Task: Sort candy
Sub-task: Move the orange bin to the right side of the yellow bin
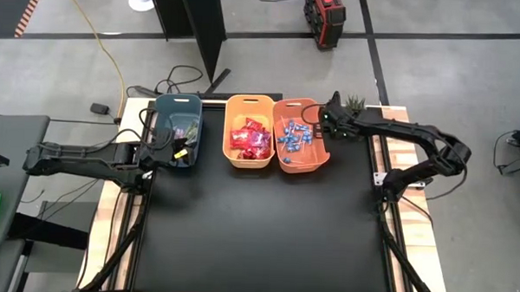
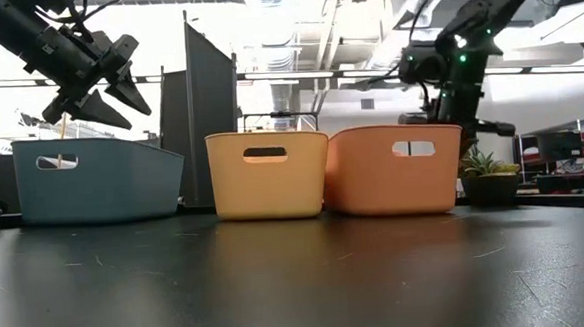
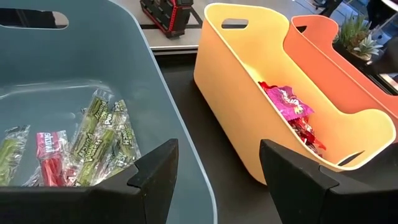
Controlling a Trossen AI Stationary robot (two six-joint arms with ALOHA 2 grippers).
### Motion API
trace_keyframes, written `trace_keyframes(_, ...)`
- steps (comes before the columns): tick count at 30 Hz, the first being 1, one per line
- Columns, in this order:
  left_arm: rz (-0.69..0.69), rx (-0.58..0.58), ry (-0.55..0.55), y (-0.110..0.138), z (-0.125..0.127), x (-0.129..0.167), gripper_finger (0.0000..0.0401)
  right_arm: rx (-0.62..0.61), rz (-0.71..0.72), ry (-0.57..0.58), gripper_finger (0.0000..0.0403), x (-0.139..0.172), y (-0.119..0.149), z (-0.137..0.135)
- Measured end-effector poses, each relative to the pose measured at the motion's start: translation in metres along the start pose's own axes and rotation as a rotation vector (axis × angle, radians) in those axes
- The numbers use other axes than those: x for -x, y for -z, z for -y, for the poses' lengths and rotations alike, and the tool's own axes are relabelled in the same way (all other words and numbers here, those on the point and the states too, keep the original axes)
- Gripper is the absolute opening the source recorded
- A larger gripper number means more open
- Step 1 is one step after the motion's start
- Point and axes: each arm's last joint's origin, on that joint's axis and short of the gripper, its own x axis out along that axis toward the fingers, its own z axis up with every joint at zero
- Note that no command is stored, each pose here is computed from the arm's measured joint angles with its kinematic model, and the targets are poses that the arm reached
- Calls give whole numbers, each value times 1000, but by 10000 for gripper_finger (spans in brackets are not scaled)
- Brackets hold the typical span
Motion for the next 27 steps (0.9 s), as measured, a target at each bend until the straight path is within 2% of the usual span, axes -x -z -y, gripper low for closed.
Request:
trace_keyframes(8,10,10,7,-1,1,0,219,-97,-29,-109,0,-16,17,0)
trace_keyframes(12,20,3,15,-2,2,0,219,-135,-18,-189,0,-16,19,-8)
trace_keyframes(16,31,-12,21,-3,3,0,219,-157,-20,-212,0,-18,22,-14)
trace_keyframes(21,31,-13,20,-3,3,0,219,-150,-54,-239,0,-32,29,-26)
trace_keyframes(27,24,-9,27,-3,3,0,219,-188,-33,-324,0,-50,34,-44)
